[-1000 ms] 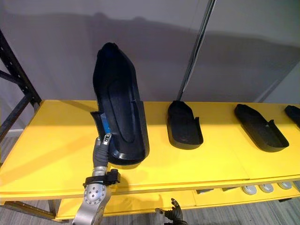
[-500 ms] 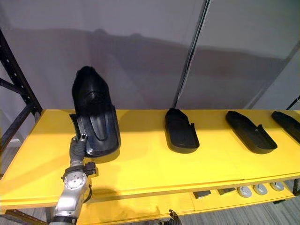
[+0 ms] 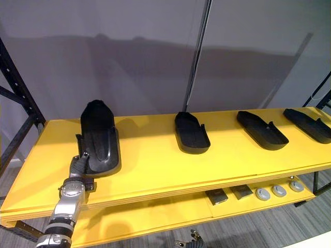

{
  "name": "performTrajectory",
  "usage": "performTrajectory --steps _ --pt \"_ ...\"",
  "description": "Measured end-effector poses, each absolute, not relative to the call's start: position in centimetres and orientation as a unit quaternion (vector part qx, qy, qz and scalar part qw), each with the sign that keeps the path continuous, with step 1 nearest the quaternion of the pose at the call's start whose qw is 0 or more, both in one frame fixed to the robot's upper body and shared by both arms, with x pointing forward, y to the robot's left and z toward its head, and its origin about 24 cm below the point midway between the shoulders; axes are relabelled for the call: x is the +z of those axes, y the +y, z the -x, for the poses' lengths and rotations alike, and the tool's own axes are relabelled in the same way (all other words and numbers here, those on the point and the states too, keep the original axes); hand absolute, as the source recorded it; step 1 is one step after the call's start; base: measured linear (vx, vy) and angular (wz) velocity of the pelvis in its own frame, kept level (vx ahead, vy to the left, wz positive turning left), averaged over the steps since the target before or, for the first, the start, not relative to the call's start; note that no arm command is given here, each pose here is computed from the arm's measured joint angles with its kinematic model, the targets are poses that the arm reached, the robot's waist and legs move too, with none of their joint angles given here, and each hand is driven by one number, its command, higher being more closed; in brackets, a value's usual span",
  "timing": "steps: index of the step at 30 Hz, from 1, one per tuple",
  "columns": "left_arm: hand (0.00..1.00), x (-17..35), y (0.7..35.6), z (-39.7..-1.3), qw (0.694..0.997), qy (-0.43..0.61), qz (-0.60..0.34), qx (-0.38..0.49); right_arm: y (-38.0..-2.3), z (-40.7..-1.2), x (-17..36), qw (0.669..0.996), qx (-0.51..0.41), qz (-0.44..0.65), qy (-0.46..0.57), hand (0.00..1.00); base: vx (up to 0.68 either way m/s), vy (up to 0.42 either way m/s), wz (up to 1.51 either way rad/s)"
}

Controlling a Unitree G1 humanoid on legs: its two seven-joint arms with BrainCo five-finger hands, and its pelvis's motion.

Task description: Walk over and take plastic housings, then place them on the shelf

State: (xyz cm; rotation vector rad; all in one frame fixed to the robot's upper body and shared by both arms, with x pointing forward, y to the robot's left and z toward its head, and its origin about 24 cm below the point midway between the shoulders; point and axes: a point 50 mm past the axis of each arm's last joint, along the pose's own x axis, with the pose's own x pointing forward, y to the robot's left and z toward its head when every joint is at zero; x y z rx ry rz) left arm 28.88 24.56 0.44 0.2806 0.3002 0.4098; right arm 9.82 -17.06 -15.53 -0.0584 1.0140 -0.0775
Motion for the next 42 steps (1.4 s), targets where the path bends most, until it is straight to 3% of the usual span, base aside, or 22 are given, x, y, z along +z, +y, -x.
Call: performTrajectory --steps 14,27,42 --pt "0.00 2.2 25.6 -30.3 0.950 0.128 -0.161 0.233 -16.7 -10.8 -15.7 0.871 -0.032 0.024 0.489 0.00 0.04 -0.021 0.07" --pt "0.00 3.9 24.8 -31.0 0.967 0.093 -0.142 0.188 -16.6 -11.4 -15.6 0.874 -0.022 0.025 0.486 0.00 -0.02 -0.025 0.00" --pt "0.00 4.4 22.1 -27.4 0.979 0.024 -0.098 0.178 -16.5 -11.3 -15.6 0.872 -0.016 0.031 0.488 0.00 -0.02 -0.013 0.04"
